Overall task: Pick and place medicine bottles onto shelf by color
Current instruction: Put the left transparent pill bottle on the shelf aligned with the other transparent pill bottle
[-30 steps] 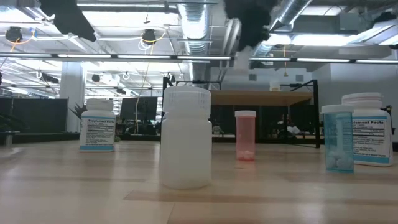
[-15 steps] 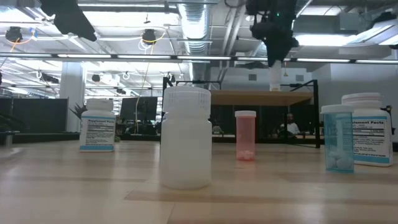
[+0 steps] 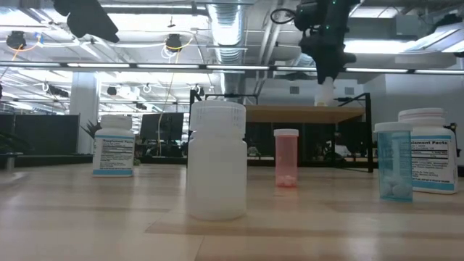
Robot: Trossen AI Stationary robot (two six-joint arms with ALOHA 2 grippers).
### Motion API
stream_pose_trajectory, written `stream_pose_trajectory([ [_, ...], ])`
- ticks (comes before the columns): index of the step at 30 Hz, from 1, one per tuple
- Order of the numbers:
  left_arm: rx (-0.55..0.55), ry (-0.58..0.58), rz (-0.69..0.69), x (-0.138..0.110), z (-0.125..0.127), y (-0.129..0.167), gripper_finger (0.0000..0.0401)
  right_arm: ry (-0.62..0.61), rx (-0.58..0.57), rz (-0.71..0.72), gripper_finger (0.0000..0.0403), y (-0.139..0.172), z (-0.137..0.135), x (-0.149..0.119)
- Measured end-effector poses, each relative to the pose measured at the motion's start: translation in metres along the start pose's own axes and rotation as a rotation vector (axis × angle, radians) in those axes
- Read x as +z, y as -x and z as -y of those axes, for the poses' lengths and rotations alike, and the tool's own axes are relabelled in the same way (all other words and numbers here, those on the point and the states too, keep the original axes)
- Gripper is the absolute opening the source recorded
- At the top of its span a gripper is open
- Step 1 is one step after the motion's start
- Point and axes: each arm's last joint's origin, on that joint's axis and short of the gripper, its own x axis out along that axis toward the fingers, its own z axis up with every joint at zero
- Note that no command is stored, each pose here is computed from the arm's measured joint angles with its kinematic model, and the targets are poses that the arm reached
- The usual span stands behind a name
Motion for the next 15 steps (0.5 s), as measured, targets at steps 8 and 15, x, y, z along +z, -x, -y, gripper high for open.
stream_pose_trajectory([
  [8, 0.005, -0.009, 0.001, 0.0, 0.0, 0.0, 0.0165, -0.024, -0.01, -0.032, 0.0126, -0.019, 0.001, -0.004],
  [15, 0.008, -0.009, 0.002, 0.0, 0.0, 0.0, 0.0165, -0.028, -0.009, 0.01, 0.0128, -0.022, -0.001, 0.0],
])
